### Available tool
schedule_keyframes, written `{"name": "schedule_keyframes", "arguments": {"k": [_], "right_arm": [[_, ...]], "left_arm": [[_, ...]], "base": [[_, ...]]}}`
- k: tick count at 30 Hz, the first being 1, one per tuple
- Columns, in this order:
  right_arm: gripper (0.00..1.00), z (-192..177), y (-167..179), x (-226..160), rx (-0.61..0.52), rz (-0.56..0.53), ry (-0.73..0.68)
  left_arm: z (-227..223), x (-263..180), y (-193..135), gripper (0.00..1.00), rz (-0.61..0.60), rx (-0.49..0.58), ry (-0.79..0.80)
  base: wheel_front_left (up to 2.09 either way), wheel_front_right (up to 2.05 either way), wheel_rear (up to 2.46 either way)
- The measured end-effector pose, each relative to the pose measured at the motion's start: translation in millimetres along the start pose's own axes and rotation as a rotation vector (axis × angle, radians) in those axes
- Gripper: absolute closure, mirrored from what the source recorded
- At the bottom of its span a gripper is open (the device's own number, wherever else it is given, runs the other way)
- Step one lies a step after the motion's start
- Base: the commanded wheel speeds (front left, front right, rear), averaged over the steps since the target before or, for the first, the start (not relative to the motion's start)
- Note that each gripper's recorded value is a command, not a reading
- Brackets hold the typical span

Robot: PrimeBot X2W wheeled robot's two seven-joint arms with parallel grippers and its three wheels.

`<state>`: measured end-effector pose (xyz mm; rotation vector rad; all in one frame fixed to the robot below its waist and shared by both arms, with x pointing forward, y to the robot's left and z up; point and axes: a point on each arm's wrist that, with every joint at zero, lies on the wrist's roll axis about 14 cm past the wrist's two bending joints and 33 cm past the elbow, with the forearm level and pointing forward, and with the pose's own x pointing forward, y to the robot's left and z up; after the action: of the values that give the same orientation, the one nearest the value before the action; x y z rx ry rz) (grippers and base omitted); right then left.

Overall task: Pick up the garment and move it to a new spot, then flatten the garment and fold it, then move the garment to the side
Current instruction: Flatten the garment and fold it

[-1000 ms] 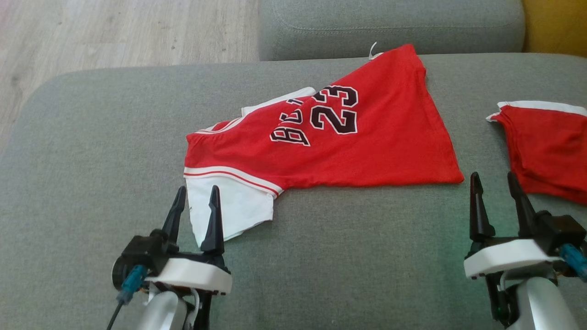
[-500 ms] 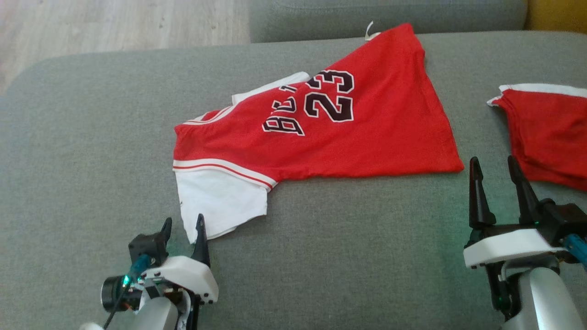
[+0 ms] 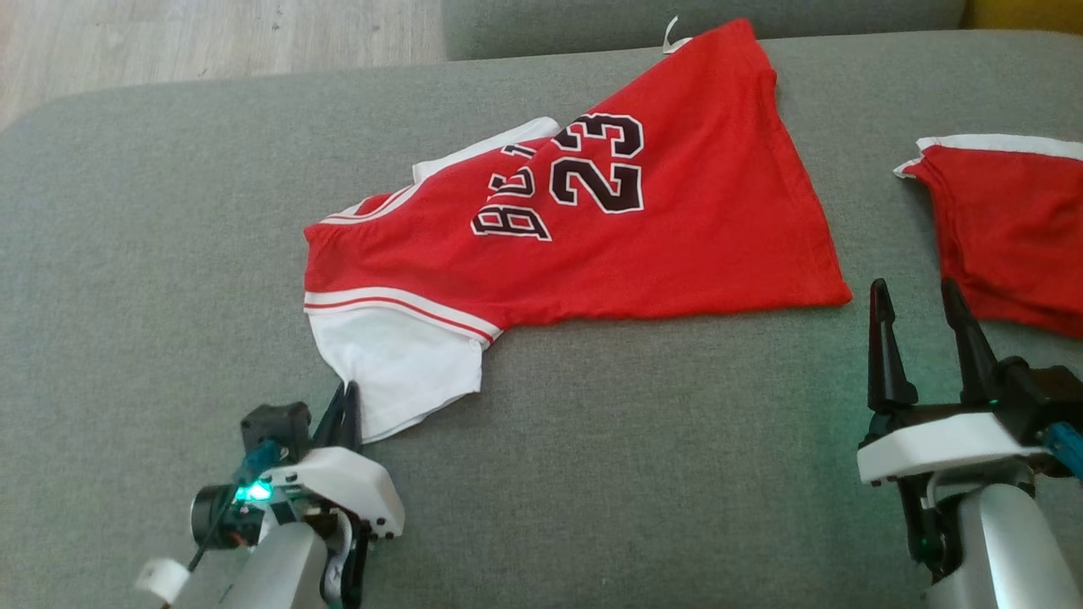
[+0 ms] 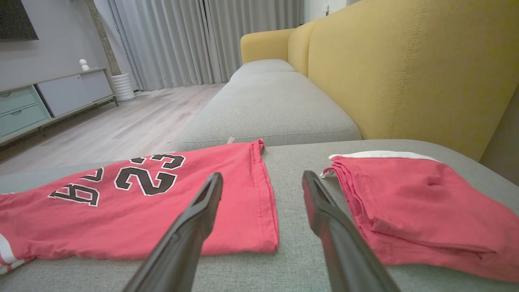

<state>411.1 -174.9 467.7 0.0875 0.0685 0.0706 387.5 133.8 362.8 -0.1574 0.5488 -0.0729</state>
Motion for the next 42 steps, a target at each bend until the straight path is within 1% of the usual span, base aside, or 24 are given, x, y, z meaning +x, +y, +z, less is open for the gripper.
{"name": "schedule_keyframes", "arguments": {"k": [3, 7, 13, 18, 26, 31, 32, 33, 34, 38, 42], "right_arm": [[0.0, -3, 0, 2, 0.001, 0.0, 0.02], [0.0, -12, -3, 8, -0.003, -0.01, 0.074], [0.0, -33, -10, 22, 0.024, -0.041, 0.179], [0.0, -59, -7, 37, 0.082, -0.048, 0.297], [0.0, -97, 21, 45, 0.102, 0.012, 0.443], [0.0, -103, 28, 53, 0.102, 0.031, 0.462], [0.52, -103, 31, 55, 0.111, 0.036, 0.464], [0.52, -103, 33, 57, 0.114, 0.042, 0.465], [1.0, -102, 36, 59, 0.114, 0.05, 0.463], [1.0, -101, 45, 60, 0.106, 0.081, 0.457], [1.0, -87, 50, 62, 0.084, 0.105, 0.391]], "left_arm": [[16, -2, 0, 1.0, 0.002, -0.029, -0.089], [61, -9, 6, 1.0, 0.016, -0.066, -0.288], [107, -25, 12, 1.0, 0.026, -0.096, -0.466], [114, -32, 13, 1.0, 0.021, -0.098, -0.499], [99, -34, 14, 1.0, 0.02, -0.095, -0.465], [96, -34, 18, 1.0, 0.03, -0.097, -0.458], [95, -34, 18, 1.0, 0.031, -0.097, -0.457], [95, -34, 18, 1.0, 0.032, -0.096, -0.456], [95, -34, 19, 1.0, 0.033, -0.095, -0.456], [96, -33, 18, 1.0, 0.032, -0.091, -0.456], [103, -34, 19, 1.0, 0.033, -0.1, -0.477]], "base": [[0.0, 0.0, 0.0], [0.0, 0.0, 0.0], [0.0, 0.0, 0.0], [0.0, 0.0, 0.0], [0.0, 0.0, 0.0], [0.0, 0.0, 0.0], [0.0, 0.0, 0.0], [0.0, 0.0, 0.0], [0.0, 0.0, 0.0], [0.0, 0.0, 0.0], [0.0, 0.0, 0.0]]}}
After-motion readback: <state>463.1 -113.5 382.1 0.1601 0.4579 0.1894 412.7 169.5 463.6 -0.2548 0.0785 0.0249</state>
